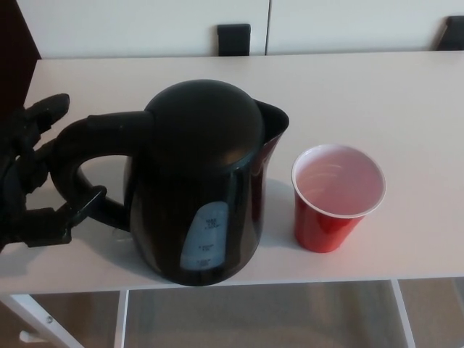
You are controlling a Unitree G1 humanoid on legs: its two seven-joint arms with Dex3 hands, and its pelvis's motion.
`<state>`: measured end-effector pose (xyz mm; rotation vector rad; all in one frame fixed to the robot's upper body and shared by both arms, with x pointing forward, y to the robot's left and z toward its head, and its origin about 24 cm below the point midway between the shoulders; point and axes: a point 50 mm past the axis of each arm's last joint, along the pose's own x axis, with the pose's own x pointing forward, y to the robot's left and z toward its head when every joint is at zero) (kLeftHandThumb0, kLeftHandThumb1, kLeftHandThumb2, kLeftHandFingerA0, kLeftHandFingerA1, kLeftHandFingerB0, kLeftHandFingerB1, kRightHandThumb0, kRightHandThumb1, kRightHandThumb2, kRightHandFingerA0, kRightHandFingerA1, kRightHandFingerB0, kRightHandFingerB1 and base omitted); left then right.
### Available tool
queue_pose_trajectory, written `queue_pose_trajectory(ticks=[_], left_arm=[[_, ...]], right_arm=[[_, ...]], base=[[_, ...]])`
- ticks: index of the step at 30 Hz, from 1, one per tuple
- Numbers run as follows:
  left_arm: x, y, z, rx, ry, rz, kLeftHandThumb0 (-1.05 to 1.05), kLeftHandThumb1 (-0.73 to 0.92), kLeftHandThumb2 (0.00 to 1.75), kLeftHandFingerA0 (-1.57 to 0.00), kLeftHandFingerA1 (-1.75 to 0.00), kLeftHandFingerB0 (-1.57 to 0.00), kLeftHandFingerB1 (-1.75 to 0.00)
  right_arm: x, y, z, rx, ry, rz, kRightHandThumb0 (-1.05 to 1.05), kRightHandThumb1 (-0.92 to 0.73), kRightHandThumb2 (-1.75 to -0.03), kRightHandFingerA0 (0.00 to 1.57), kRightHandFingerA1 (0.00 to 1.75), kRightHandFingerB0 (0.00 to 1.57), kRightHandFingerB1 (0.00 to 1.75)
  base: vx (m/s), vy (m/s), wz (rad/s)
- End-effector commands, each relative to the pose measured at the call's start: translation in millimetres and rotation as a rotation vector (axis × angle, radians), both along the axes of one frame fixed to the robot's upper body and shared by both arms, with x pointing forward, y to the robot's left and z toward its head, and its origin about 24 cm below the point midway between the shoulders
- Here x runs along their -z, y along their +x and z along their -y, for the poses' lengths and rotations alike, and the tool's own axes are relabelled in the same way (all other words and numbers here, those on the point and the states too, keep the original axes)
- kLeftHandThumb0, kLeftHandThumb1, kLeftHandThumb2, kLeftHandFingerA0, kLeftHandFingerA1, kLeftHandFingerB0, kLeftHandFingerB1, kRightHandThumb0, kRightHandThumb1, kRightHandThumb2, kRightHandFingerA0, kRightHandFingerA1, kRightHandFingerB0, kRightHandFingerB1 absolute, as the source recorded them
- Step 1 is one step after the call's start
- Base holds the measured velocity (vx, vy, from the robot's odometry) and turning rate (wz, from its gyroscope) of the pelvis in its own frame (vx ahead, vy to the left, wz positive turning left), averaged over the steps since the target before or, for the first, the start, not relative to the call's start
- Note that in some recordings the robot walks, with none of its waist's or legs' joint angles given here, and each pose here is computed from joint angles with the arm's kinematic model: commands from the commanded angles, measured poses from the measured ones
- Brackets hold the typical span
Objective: The robot walk towards a table in front and uses its left hand to pick up the pot from the base and pour water to the cup on the right hand side
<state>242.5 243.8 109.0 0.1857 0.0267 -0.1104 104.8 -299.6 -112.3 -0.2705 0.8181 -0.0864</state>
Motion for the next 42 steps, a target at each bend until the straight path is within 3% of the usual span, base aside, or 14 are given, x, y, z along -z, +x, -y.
queue_pose_trajectory(ticks=[1, 6, 7, 31, 32, 37, 38, 39, 40, 41, 42], left_arm=[[-2.2, 5.7, -4.2, -0.005, 0.062, 0.001, -0.53, 0.42, 0.65, -0.16, -0.38, -0.11, -0.34], [-3.0, 9.3, -4.2, -0.002, 0.081, 0.002, -0.55, 0.41, 0.66, -0.18, -0.39, -0.13, -0.34], [-2.6, 9.7, -3.6, -0.003, 0.081, 0.000, -0.27, 0.27, 0.85, -0.07, -0.50, -0.06, -0.49], [-0.6, 19.0, 16.0, 0.060, 0.112, -0.001, -0.27, 0.28, 0.86, -0.08, -0.50, -0.07, -0.50], [0.4, 19.3, 17.8, 0.063, 0.117, -0.002, -0.56, 0.42, 0.67, -0.21, -0.40, -0.14, -0.35], [2.0, 19.9, 21.1, 0.071, 0.125, -0.007, -0.56, 0.44, 0.69, -0.23, -0.40, -0.15, -0.35], [2.7, 20.3, 22.5, 0.061, 0.124, -0.005, -0.42, 0.62, 0.59, -0.50, -0.39, -0.23, -0.29], [2.9, 20.5, 23.1, 0.056, 0.123, -0.004, -0.42, 0.62, 0.59, -0.50, -0.39, -0.23, -0.29], [3.4, 21.8, 23.1, 0.046, 0.133, 0.002, -0.28, 0.80, 0.66, -0.97, -0.49, -0.34, -0.33], [4.1, 23.4, 23.1, 0.035, 0.146, 0.009, -0.28, 0.80, 0.66, -0.97, -0.49, -0.34, -0.33], [5.6, 24.5, 22.2, 0.024, 0.143, 0.017, -0.25, 0.84, 0.66, -1.19, -0.70, -0.44, -0.35]], right_arm=[[-2.2, 0.8, 4.6, 0.004, -0.029, -0.015, -0.39, -0.65, -0.58, 0.71, 0.55, 0.50, 0.44], [-3.9, 4.2, 2.9, 0.000, -0.029, -0.001, -0.37, -0.66, -0.59, 0.71, 0.59, 0.51, 0.46], [-4.3, 4.1, 3.2, -0.002, -0.026, 0.003, -0.37, -0.66, -0.58, 0.72, 0.59, 0.52, 0.47], [-7.9, 9.7, 1.9, -0.017, -0.027, -0.001, -0.38, -0.66, -0.59, 0.71, 0.55, 0.50, 0.44], [-8.1, 9.7, 2.0, -0.020, -0.027, -0.002, -0.39, -0.66, -0.59, 0.71, 0.54, 0.49, 0.44], [-8.5, 10.4, 2.6, -0.014, -0.016, -0.001, -0.37, -0.67, -0.58, 0.68, 0.53, 0.48, 0.44], [-7.9, 10.8, 2.7, -0.003, -0.016, -0.004, -0.38, -0.65, -0.59, 0.70, 0.54, 0.50, 0.44], [-7.6, 10.9, 2.8, 0.001, -0.016, -0.005, -0.38, -0.65, -0.59, 0.70, 0.54, 0.50, 0.44], [-7.8, 11.0, 2.7, -0.005, -0.020, -0.003, -0.37, -0.66, -0.59, 0.72, 0.54, 0.51, 0.45], [-8.0, 11.0, 2.6, -0.012, -0.025, -0.001, -0.37, -0.66, -0.59, 0.72, 0.54, 0.51, 0.45], [-8.2, 10.4, 2.1, -0.019, -0.029, -0.001, -0.38, -0.66, -0.59, 0.72, 0.55, 0.50, 0.45]], base=[[0.00, 0.000, 0.00], [0.00, 0.000, 0.00], [0.00, 0.000, 0.00], [0.00, 0.000, 0.00], [0.00, 0.000, 0.00], [0.00, 0.000, 0.00], [0.00, 0.000, 0.00], [0.00, 0.000, 0.00], [0.00, 0.000, 0.00], [0.00, 0.000, 0.00], [0.00, 0.000, 0.00]])
